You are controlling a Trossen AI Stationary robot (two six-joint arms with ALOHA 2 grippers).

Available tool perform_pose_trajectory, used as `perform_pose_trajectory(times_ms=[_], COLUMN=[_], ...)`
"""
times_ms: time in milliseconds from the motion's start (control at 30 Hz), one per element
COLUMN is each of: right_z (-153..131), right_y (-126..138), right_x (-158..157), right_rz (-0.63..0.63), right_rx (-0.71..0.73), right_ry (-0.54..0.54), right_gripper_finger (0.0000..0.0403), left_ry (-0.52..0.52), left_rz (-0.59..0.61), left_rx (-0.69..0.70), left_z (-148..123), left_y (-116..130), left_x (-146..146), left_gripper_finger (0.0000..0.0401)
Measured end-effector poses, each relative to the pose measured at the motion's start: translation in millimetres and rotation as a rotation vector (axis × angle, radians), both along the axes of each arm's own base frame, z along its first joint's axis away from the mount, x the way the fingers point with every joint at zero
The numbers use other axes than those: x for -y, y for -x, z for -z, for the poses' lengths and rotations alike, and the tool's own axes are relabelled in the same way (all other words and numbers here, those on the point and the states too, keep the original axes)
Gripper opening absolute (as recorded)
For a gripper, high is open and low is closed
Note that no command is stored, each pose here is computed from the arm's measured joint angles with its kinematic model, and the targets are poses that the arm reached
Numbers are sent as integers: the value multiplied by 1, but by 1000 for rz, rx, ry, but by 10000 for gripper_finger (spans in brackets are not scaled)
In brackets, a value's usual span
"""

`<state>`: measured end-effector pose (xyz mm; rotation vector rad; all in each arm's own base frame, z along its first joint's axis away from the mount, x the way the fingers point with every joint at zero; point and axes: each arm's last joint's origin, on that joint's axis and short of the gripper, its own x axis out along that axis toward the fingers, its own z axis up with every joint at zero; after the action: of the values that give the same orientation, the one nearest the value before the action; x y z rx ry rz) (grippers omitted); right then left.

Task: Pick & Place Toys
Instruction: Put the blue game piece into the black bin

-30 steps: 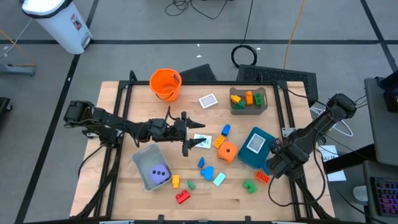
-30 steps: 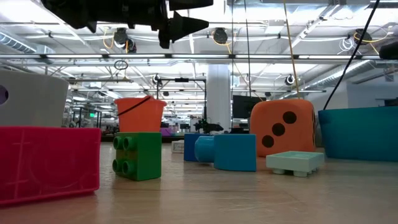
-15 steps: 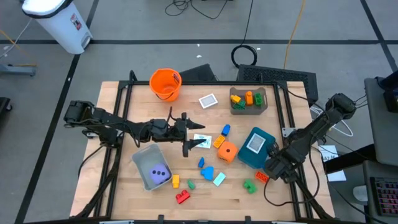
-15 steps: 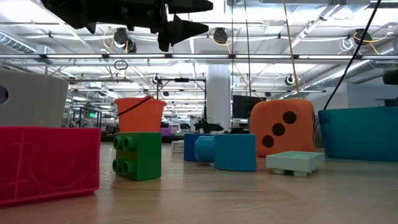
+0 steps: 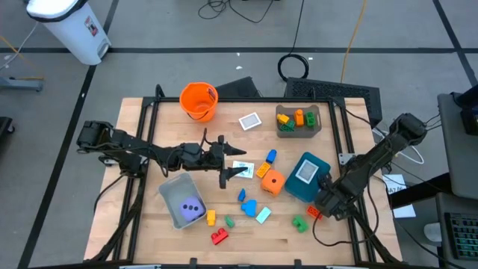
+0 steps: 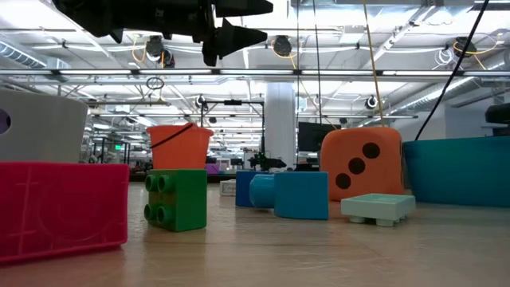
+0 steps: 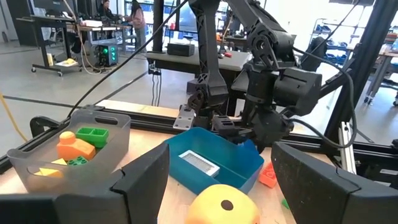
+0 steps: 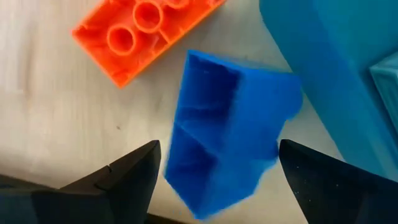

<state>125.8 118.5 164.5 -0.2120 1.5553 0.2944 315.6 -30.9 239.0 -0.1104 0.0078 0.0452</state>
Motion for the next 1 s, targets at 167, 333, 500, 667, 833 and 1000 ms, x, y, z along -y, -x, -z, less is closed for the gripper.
perform_pose_trajectory(times_ms=[167, 333, 500, 667, 833, 1000], right_z=[2, 3, 4, 9, 9, 3], right_y=[-2, -4, -7, -6, -6, -7], right_x=[-1, -1, -3, -3, -3, -4], right_rz=[2, 18, 20, 39, 38, 40], right_rx=[27, 59, 88, 102, 99, 79], right_ry=[31, 46, 22, -1, -5, -16], right_gripper_finger=[318, 314, 277, 233, 210, 186], left_ry=[5, 21, 22, 29, 28, 28], left_rz=[2, 3, 16, 29, 29, 29], left_rx=[-1, -4, -5, -6, -6, -6], left_z=[0, 0, 1, 1, 1, 1], left_y=[0, 0, 0, 0, 0, 0], left_x=[0, 0, 1, 1, 1, 1], left_gripper_finger=[285, 285, 285, 285, 285, 285])
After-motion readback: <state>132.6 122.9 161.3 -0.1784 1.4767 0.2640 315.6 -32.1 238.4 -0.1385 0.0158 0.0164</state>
